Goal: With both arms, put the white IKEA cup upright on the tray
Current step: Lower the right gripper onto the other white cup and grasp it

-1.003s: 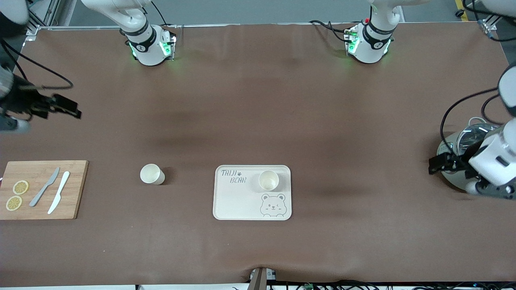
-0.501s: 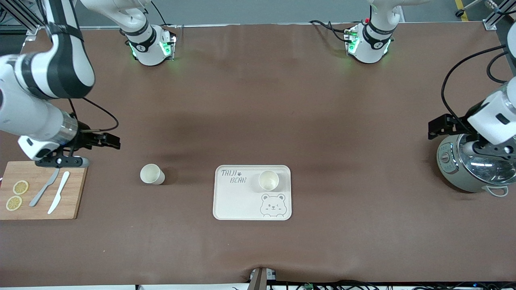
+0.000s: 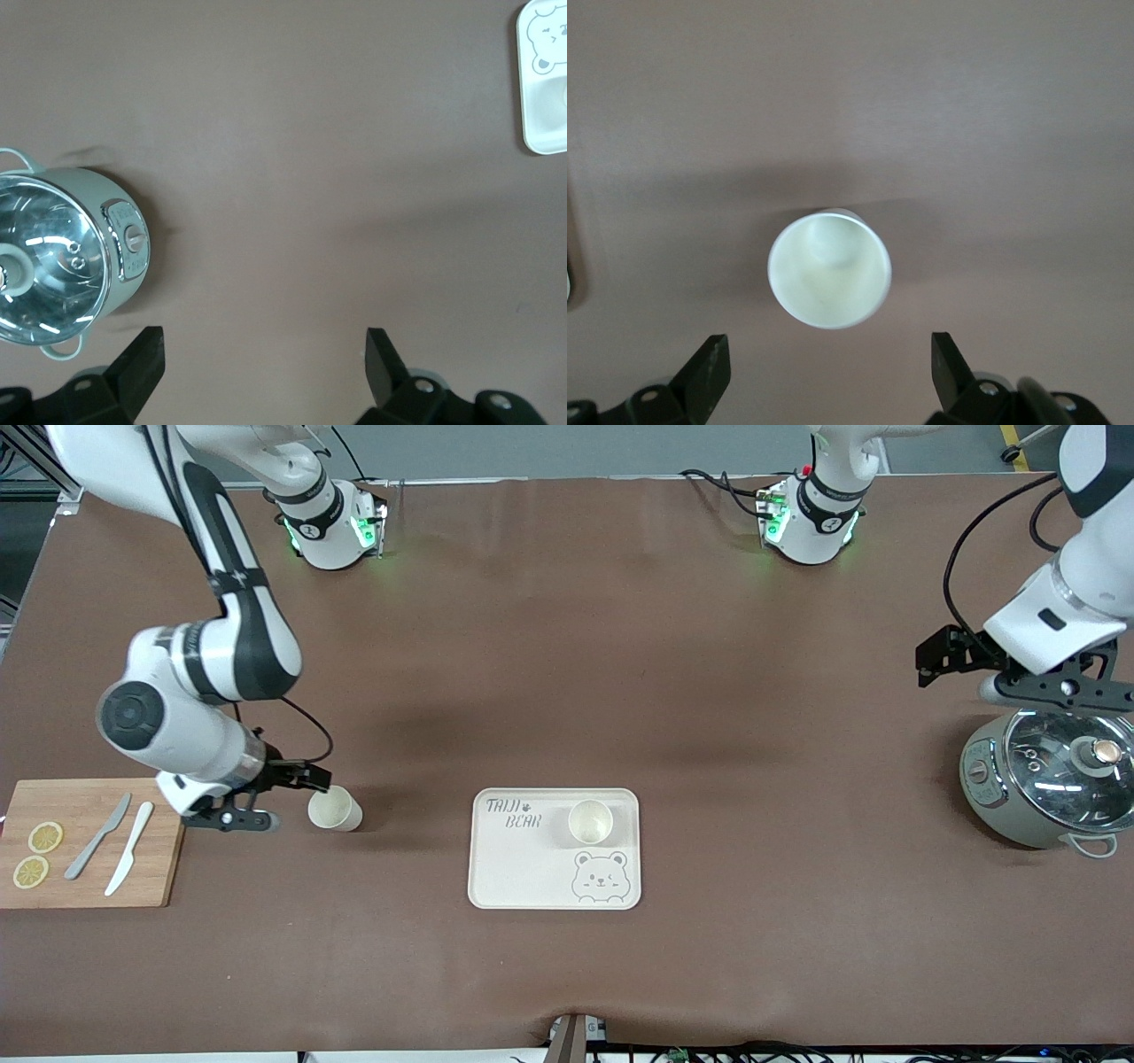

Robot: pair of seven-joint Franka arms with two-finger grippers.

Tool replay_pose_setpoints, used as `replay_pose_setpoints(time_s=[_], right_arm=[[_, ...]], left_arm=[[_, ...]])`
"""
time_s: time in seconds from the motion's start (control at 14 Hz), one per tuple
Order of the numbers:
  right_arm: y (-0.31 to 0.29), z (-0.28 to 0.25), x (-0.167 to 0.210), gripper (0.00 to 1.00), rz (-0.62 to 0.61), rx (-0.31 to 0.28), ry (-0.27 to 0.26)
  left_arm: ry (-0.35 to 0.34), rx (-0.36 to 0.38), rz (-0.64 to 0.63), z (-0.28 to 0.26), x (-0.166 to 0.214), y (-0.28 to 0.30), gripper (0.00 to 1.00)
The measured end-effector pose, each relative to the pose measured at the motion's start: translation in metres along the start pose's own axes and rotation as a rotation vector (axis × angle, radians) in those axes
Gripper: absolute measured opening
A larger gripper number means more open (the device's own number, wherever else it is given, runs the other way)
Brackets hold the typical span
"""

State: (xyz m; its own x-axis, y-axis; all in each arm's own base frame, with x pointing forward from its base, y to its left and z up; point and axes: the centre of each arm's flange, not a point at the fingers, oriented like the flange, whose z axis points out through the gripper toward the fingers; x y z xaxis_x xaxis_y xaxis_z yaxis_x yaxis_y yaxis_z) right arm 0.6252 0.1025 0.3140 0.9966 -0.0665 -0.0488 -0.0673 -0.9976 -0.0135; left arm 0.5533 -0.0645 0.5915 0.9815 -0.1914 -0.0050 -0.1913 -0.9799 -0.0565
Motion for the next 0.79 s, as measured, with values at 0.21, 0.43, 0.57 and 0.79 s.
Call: replay_pose_setpoints(time_s=[0.21,0.43,0.57,0.79], right_arm=[[-0.024,0.031,0.0,1.0,-0.022,0.001,0.005],[-0.039,0.041,-0.001,1.0,-0.035,0.001,0.019],[-0.042,0.047,0.0,1.0,-0.039,0.001,0.031],[-0.045,0.058,0.001,1.0,-0.043,-0.001,0.034]], left_arm=[[0.006,0.001,0.021,-0.005,-0.004,0.012,1.0],[0.044,-0.043,0.014,-0.018,0.001,0.014,1.0],[0.067,-0.062,0.006,-0.027,0.006,0.011,1.0],[0.073,-0.071,0.008,-0.029,0.011,0.009,1.0]])
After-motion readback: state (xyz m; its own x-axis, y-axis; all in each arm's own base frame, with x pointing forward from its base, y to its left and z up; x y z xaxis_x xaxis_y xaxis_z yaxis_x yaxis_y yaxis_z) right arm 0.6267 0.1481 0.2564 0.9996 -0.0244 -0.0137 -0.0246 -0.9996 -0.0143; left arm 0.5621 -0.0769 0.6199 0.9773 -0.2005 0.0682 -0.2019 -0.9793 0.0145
